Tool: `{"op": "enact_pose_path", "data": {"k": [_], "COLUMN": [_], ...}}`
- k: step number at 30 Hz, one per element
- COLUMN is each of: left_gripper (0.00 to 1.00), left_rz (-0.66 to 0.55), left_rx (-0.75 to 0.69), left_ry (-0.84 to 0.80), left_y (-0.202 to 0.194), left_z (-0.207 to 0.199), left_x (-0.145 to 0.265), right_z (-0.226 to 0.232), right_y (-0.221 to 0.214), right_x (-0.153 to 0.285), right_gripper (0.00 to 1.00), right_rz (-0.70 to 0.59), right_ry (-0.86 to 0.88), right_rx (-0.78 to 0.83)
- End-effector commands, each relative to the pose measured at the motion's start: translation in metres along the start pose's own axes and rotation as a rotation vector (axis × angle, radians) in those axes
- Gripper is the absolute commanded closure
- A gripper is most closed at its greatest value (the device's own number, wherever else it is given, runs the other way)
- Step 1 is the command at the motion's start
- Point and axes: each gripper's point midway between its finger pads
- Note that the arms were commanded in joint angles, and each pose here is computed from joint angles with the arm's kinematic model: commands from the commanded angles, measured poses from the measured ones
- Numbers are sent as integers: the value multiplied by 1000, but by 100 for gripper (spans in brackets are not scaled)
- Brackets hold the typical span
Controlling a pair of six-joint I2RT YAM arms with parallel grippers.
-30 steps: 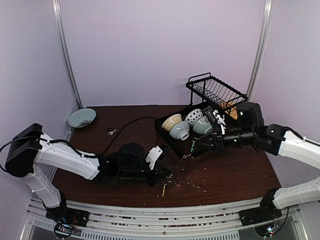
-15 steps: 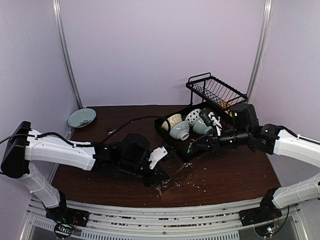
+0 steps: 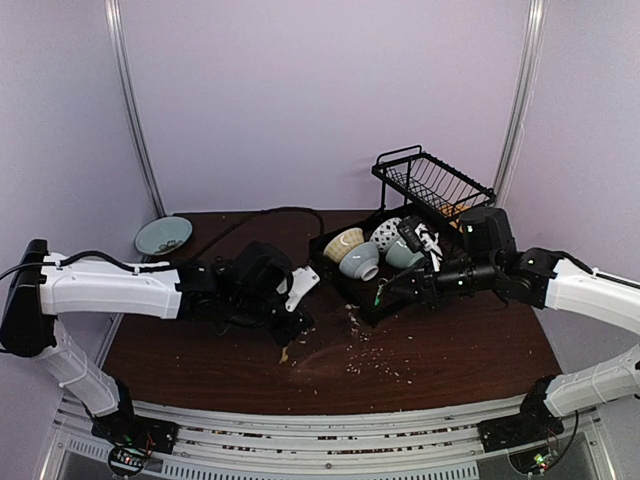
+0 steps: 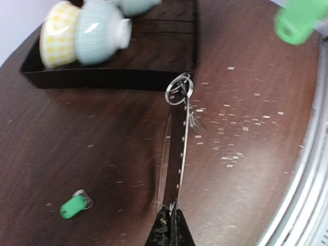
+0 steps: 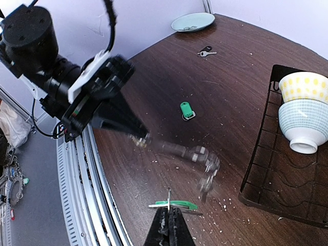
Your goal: Put the keys on the keyring
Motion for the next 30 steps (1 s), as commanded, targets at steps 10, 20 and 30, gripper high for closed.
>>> {"op": "enact_pose_path", "data": {"k": [10, 20, 30], "left_gripper": [100, 100, 75], "left_rz": [148, -12, 12], "left_rx": [-101, -59, -77], "left_ry": [307, -35, -246], "left_y": [-34, -18, -63], "left_z": [66, -10, -55], "left_x": [-16, -39, -47], "right_z": [5, 4, 0], "right_y": [3, 2, -3], "right_x": [2, 0, -7], "right_gripper": [100, 100, 100], "right_rz": [-18, -12, 10], "right_ry": [9, 11, 10], "right_rx": [26, 19, 14]}}
Point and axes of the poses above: each gripper's point midway between its finger pads, its own x axis back along the fingers, its own z axis along the line the jaws close on, y = z × x, and after that the axes turned 12 degrees about -x, right-handed
